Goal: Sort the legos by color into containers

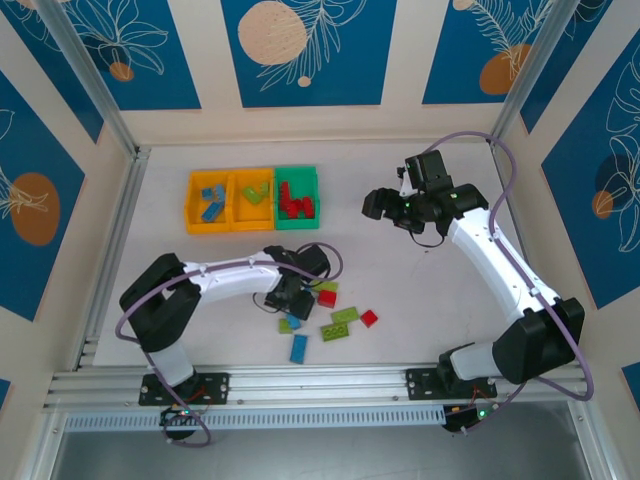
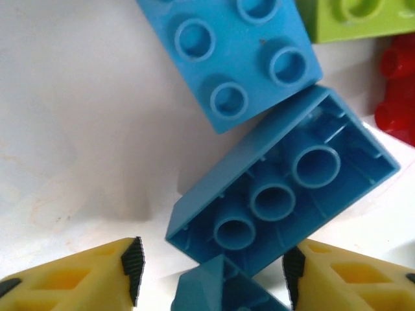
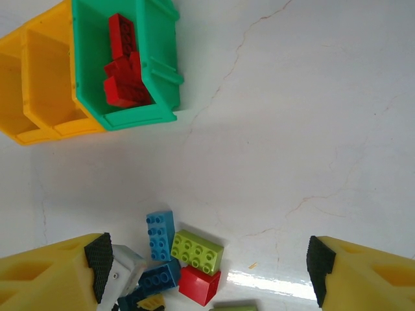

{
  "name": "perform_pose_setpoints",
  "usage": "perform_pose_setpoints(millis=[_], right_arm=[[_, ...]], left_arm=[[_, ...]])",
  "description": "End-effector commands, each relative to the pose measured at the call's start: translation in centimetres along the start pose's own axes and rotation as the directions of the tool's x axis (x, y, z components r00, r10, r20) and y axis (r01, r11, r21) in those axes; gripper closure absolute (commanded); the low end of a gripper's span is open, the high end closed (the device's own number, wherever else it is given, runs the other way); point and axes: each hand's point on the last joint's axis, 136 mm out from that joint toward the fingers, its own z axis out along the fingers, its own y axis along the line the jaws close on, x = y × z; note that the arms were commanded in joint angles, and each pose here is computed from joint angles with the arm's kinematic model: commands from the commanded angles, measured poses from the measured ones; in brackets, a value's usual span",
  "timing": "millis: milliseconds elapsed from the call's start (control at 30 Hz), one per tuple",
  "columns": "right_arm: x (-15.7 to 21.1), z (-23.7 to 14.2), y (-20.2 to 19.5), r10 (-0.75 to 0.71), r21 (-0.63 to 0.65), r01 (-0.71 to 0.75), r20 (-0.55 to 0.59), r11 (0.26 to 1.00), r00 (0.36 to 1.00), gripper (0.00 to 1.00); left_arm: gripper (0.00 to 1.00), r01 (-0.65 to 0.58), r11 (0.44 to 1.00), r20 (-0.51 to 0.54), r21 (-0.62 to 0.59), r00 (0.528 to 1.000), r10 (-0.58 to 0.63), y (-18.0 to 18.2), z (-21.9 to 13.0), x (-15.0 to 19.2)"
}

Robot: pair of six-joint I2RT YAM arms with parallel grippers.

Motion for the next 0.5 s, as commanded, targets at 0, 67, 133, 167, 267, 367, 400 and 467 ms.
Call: perform_pose_setpoints(millis=[0, 67, 133, 167, 267, 367, 400, 467], right_arm=[[0.4, 0.3, 0.3, 0.015, -0.017, -0.015, -0.032, 1.0, 0.999, 0.19], [0.4, 0.4, 0.4, 0.011, -0.017, -0.011, -0.035, 1.0, 0.999, 0.19], [0.5, 0.6, 0.5, 0.012, -0.018, -0.013, -0.04, 1.0, 0.999, 0.19], [0.7, 0.8, 0.5, 0.011, -0.017, -0.012, -0.045, 1.0, 0.999, 0.19], [0.9, 1.2, 0.5, 0.01, -0.017, -0.011, -0.055, 1.0, 0.998, 0.19], [1.0, 1.4, 0.6, 0.008, -0.015, -0.009, -0.063, 1.0, 0.998, 0.19], [1.1, 1.4, 0.6, 0.006, -0.016, -0.007, -0.065, 1.0, 0.998, 0.19], [1.0, 1.4, 0.6, 0.002, -0.014, -0.002, -0.063, 1.0, 0.998, 0.19]], left_arm=[[0.31, 0.015, 0.999, 0.068, 0.03, 0.998, -0.017, 0.4, -1.9, -0.4], [0.27, 0.024, 0.999, 0.088, 0.049, 0.996, -0.028, 0.5, -2.8, -0.1], [0.19, 0.035, 0.996, 0.09, 0.078, 0.995, -0.042, 0.4, -3.3, 0.4], [0.16, 0.047, 0.995, 0.085, 0.094, 0.995, -0.055, 0.4, -3.5, 0.8], [0.1, 0.07, 0.992, 0.04, 0.107, 0.996, -0.074, 0.3, -3.0, 1.9], [0.11, 0.052, 0.988, 0.016, 0.146, 0.998, -0.055, -0.7, -2.5, 1.9], [0.11, 0.041, 0.986, 0.01, 0.16, 0.999, -0.044, -1.1, -2.4, 1.7], [0.12, 0.01, 0.977, -0.003, 0.211, 1.0, -0.009, -2.4, -2.3, 1.4]])
